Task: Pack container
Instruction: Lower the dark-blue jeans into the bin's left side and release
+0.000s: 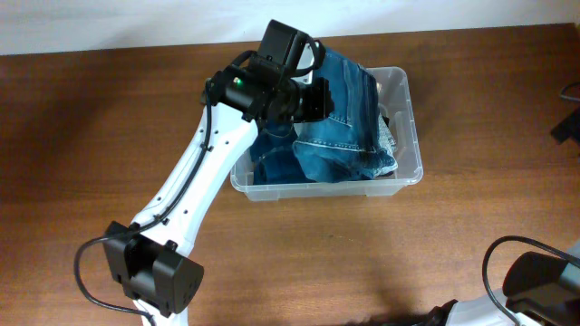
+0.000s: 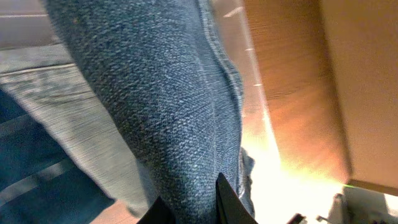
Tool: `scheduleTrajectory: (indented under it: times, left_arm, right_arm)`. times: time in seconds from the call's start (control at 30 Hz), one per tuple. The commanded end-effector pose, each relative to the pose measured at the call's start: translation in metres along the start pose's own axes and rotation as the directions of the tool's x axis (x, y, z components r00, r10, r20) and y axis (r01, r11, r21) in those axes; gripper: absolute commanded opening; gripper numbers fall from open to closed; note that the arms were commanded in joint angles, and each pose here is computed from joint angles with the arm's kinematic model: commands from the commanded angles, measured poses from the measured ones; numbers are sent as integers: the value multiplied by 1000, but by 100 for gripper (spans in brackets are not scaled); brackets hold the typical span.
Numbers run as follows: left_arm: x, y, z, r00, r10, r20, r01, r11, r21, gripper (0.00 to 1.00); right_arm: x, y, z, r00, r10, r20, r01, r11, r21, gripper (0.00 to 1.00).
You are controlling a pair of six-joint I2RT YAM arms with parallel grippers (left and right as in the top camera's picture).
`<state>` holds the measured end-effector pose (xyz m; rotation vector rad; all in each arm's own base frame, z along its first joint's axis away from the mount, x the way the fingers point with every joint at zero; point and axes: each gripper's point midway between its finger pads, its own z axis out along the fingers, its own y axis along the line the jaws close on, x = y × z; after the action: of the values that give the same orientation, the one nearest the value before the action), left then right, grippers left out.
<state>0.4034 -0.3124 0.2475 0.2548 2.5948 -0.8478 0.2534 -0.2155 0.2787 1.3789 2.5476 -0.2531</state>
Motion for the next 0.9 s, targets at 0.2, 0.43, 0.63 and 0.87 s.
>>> scheduleTrajectory:
  times: [0.2,0.43,0.63,0.87]
  left_arm:
    - [-30,42,-29,991,-36,131,57,987,-153,1]
    - [-32,77,-41,987,-105,124,129,970,-206,1]
    - [-25,82,-42,988,-119,99,139,965,-222,9]
    - [-19,84,-42,988,-129,80,144,961,-234,39]
  right_arm:
    - [-1,-1,2,1000,14,-2,-14,1000,6,99]
    - [-1,-1,2,1000,14,-2,-14,1000,6,98]
    - [-1,-1,2,1000,14,-2,-14,1000,7,99]
    - [-1,-1,2,1000,14,-2,-14,1000,6,98]
